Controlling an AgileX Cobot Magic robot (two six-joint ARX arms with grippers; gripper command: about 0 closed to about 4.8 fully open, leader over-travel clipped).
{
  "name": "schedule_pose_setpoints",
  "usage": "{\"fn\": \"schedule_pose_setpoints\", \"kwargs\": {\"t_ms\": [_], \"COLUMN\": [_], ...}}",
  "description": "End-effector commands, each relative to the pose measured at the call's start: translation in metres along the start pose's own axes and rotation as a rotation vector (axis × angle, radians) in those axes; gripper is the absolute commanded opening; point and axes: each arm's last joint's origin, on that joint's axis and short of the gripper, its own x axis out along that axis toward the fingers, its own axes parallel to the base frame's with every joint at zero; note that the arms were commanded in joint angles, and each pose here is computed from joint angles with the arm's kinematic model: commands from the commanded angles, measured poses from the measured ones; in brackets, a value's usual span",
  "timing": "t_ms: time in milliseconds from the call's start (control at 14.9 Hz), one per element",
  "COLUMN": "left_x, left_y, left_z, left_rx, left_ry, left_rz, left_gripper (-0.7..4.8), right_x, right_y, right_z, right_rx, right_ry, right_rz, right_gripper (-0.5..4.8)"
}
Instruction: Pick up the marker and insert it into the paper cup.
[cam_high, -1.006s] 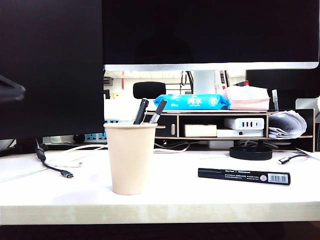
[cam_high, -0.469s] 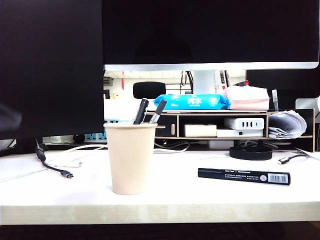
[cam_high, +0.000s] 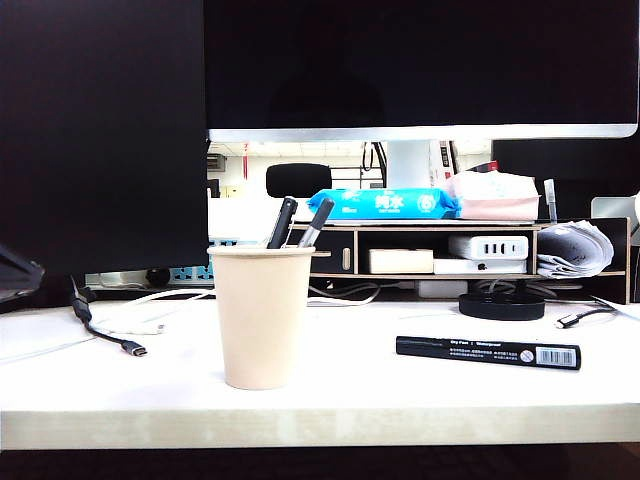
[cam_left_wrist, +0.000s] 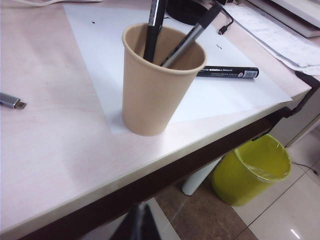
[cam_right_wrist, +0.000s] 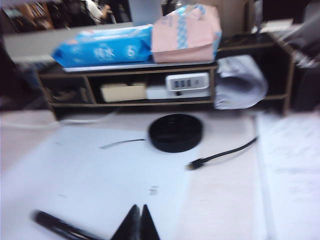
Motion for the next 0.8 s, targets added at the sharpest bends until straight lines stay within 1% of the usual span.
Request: {"fn": "schedule_pose_setpoints", "kwargs": {"t_ms": [67, 201, 268, 335, 402, 469, 536, 604, 671, 738, 805], "left_x": [0.0, 0.0, 0.0, 0.0, 0.0, 0.0, 0.0, 0.0, 0.0, 0.0, 0.0], "left_y": [-0.001, -0.001, -0.001, -0.001, -0.001, -0.001, -0.001, -0.001, -0.001, -0.001, -0.001], "left_z": [0.003, 0.003, 0.003, 0.003, 0.003, 0.003, 0.003, 0.003, 0.003, 0.003, 0.003], "left_rx": [-0.004, -0.004, -0.003, -0.003, -0.003, -0.004, -0.007, -0.008, -0.008, -0.007, -0.007], "left_ry": [-0.035, -0.034, -0.034, -0.034, -0.034, -0.034, -0.034, -0.034, -0.034, -0.034, -0.034], "left_rz": [-0.011, -0.012, -0.012, -0.012, -0.012, -0.012, -0.012, -0.012, -0.012, -0.012, -0.012], "left_gripper": [-0.05, -0.05, -0.05, -0.05, -0.05, -0.05, -0.05, -0.05, -0.05, -0.05, -0.05], "right_x": [0.0, -0.002, -0.004, -0.008, -0.012, -0.013, -0.01, -0.001, 0.007, 0.023, 0.048], "right_y": [0.004, 0.009, 0.011, 0.013, 0.015, 0.017, 0.019, 0.021, 0.023, 0.025, 0.028], "right_z": [0.002, 0.01, 0.017, 0.029, 0.043, 0.054, 0.069, 0.083, 0.092, 0.108, 0.125], "right_rx": [0.186, 0.261, 0.256, 0.252, 0.25, 0.261, 0.27, 0.205, 0.168, 0.13, 0.05], "right_ry": [0.0, -0.004, -0.01, -0.02, -0.012, 0.024, 0.138, 0.26, 0.321, 0.4, 0.476], "right_rz": [0.13, 0.262, 0.299, 0.312, 0.297, 0.279, 0.253, 0.272, 0.303, 0.336, 0.372], "right_gripper": [0.0, -0.01, -0.02, -0.02, -0.03, -0.03, -0.03, -0.03, -0.03, -0.03, -0.03]}}
